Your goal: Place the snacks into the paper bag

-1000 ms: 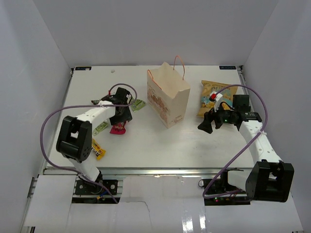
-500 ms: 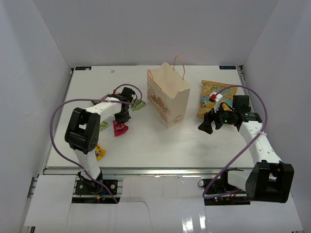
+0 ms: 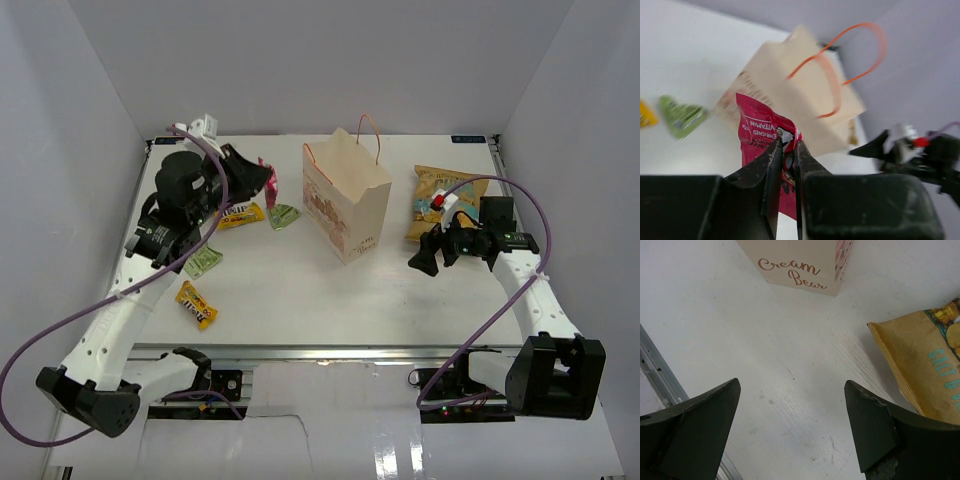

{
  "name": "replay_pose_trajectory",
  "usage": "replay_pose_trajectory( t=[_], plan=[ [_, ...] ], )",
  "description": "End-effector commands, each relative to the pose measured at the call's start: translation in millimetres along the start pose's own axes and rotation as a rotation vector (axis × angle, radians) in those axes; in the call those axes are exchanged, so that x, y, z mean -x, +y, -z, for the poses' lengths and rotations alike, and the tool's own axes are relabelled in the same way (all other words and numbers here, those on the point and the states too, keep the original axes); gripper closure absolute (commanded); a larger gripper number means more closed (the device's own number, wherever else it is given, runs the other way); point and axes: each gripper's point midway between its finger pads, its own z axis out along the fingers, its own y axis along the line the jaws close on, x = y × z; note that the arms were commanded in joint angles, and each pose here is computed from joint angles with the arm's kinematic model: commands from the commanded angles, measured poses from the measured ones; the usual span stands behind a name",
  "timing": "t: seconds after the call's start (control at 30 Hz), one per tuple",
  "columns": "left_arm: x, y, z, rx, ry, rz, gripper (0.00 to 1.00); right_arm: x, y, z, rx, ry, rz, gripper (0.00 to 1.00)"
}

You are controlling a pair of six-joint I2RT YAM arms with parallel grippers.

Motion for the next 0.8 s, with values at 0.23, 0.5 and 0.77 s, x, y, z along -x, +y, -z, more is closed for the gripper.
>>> replay_pose_trajectory(
  t=[0.23, 0.5, 0.77],
  plan=[
    [73.1, -133.4, -58.3, -0.398, -0.016, 0.043, 0.89, 16.8, 4.3, 4.1, 0.018, -0.062, 0.065, 0.1],
    [65.3, -155.5, -123.5, -0.405, 0.022, 0.054, 0.89, 12.5, 9.7, 6.5, 0.013, -0.066, 0.075, 0.1],
    [56.1, -163.6, -129.4, -0.424, 0.04, 0.058, 0.88, 10.2, 12.6, 9.2, 0.003, -0.068, 0.083, 0.1]
  ],
)
